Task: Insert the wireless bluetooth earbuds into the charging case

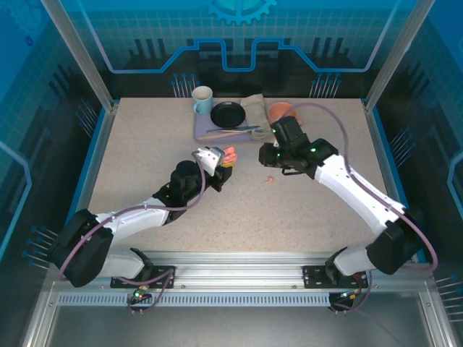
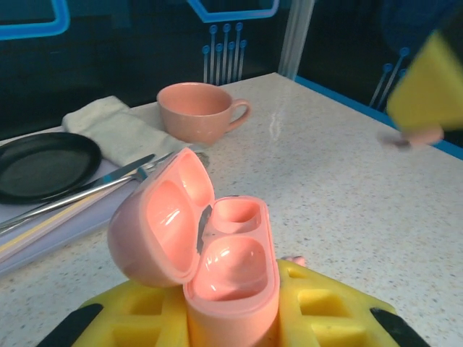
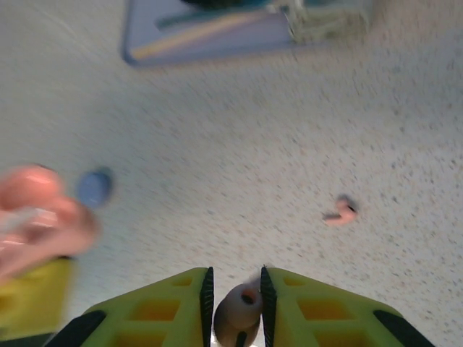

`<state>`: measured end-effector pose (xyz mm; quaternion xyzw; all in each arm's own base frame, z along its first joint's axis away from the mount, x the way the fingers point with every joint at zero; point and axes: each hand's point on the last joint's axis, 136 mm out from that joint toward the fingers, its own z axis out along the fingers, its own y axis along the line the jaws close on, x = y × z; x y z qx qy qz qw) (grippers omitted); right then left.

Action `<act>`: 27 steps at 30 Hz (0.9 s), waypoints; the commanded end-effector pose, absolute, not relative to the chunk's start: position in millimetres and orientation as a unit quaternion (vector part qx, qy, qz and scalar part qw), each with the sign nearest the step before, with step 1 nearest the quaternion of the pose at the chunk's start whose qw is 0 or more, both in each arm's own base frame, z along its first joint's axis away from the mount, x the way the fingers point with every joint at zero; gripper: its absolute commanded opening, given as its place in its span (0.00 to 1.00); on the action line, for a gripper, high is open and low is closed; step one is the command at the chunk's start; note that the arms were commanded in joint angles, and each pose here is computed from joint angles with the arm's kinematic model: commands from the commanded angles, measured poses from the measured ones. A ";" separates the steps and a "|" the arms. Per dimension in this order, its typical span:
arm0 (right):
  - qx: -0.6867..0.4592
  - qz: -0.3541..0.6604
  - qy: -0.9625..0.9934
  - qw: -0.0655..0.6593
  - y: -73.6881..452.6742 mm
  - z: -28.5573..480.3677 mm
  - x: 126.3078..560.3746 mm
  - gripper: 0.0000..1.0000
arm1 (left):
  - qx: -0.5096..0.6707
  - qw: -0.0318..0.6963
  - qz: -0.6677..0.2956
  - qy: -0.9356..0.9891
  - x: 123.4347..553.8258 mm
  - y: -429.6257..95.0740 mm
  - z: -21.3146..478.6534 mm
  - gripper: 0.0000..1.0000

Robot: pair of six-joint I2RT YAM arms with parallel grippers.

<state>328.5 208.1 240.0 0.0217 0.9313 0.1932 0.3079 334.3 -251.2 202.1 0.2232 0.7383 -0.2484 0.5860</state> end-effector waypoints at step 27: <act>0.264 0.080 0.937 0.214 89.9 110.9 335.7 0.51 | 0.185 0.639 -0.254 0.702 351.1 -248.8 242.7 0.00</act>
